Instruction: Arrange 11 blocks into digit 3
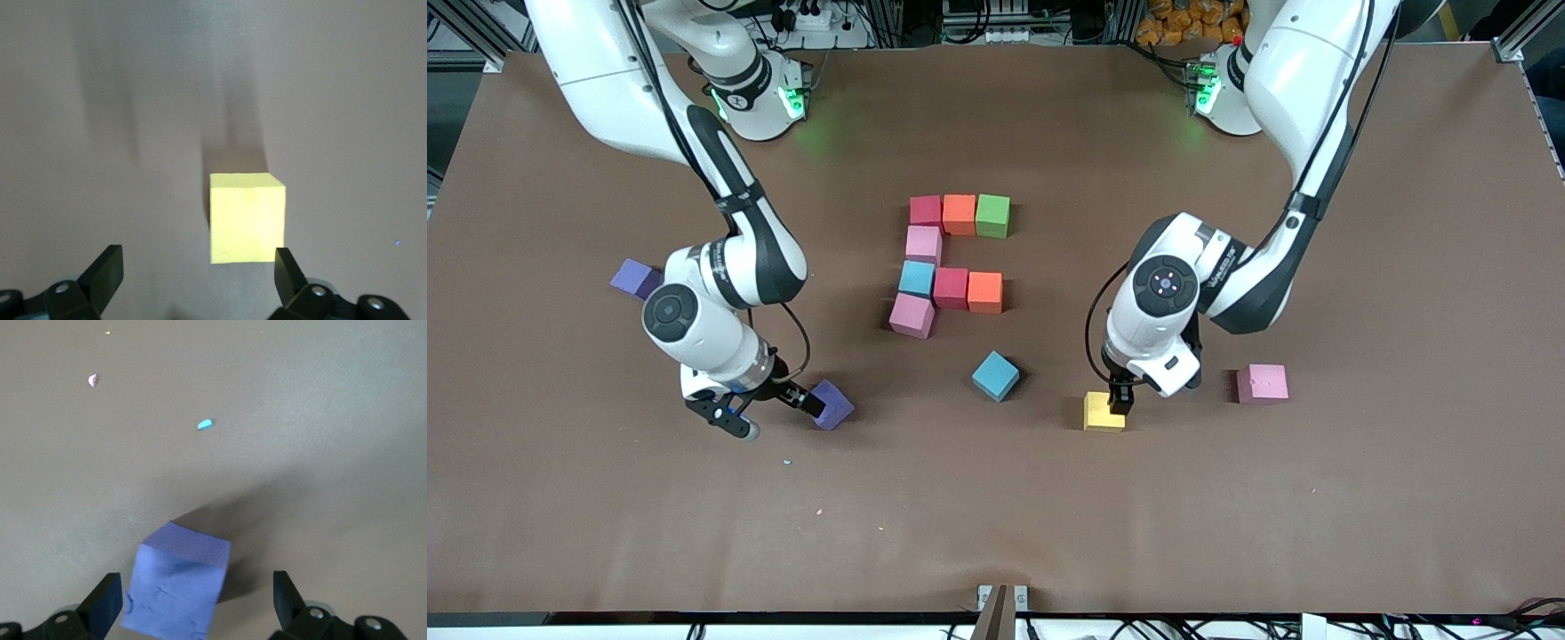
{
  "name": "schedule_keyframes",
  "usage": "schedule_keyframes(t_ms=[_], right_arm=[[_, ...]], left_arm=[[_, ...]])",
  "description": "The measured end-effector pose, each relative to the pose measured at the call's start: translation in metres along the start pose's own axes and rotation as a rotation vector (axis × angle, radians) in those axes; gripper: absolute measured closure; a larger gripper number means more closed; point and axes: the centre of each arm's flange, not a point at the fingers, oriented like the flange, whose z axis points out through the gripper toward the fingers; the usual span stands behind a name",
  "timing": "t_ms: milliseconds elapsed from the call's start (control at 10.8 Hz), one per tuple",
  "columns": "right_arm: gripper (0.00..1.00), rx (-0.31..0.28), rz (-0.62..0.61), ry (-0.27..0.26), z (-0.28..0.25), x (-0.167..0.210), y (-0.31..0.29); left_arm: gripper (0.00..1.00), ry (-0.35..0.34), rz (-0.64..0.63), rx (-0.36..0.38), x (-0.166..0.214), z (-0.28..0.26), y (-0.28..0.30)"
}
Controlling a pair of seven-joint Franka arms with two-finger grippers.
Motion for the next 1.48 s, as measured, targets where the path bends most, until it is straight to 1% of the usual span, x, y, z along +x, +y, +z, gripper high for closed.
schedule_keyframes(t_ms=[185, 278, 463, 649, 741, 834, 1019, 1112, 1205, 1390, 1483], right_arm=[[0.0, -0.004, 0.038, -0.011, 0.011, -0.008, -0.009], [0.0, -0.007, 0.045, -0.014, 0.018, -0.01, -0.01], [0.0, -0.01, 0.048, -0.014, 0.025, -0.009, -0.009], [0.01, -0.012, 0.049, -0.014, 0.029, -0.009, -0.008], [0.09, -0.013, 0.049, -0.015, 0.03, -0.009, -0.008], [0.12, -0.014, 0.049, -0.015, 0.031, -0.009, -0.008], [0.41, -0.012, 0.049, -0.014, 0.03, -0.008, -0.008], [0.43, -0.01, 0.047, -0.012, 0.03, -0.008, -0.01], [0.43, -0.01, 0.045, -0.012, 0.03, -0.009, -0.011], [0.48, -0.001, 0.03, -0.008, 0.026, -0.014, -0.021], [0.48, 0.007, 0.019, -0.003, 0.023, -0.017, -0.029]], left_arm=[[0.0, -0.014, 0.019, -0.007, -0.006, 0.002, 0.006], [0.0, -0.022, 0.076, -0.006, -0.02, 0.003, 0.001], [0.0, -0.033, 0.196, -0.005, -0.063, 0.007, -0.02], [0.0, -0.058, 0.266, -0.031, -0.094, 0.012, -0.03], [0.0, -0.072, 0.288, -0.048, -0.103, 0.015, -0.027], [0.0, -0.087, 0.309, -0.067, -0.111, 0.018, -0.022], [0.0, -0.118, 0.346, -0.108, -0.123, 0.032, -0.016], [0.0, -0.133, 0.356, -0.127, -0.131, 0.041, -0.018], [0.0, -0.143, 0.374, -0.139, -0.137, 0.05, -0.02], [0.0, -0.152, 0.408, -0.143, -0.149, 0.063, -0.029], [0.0, -0.152, 0.419, -0.142, -0.152, 0.065, -0.031]])
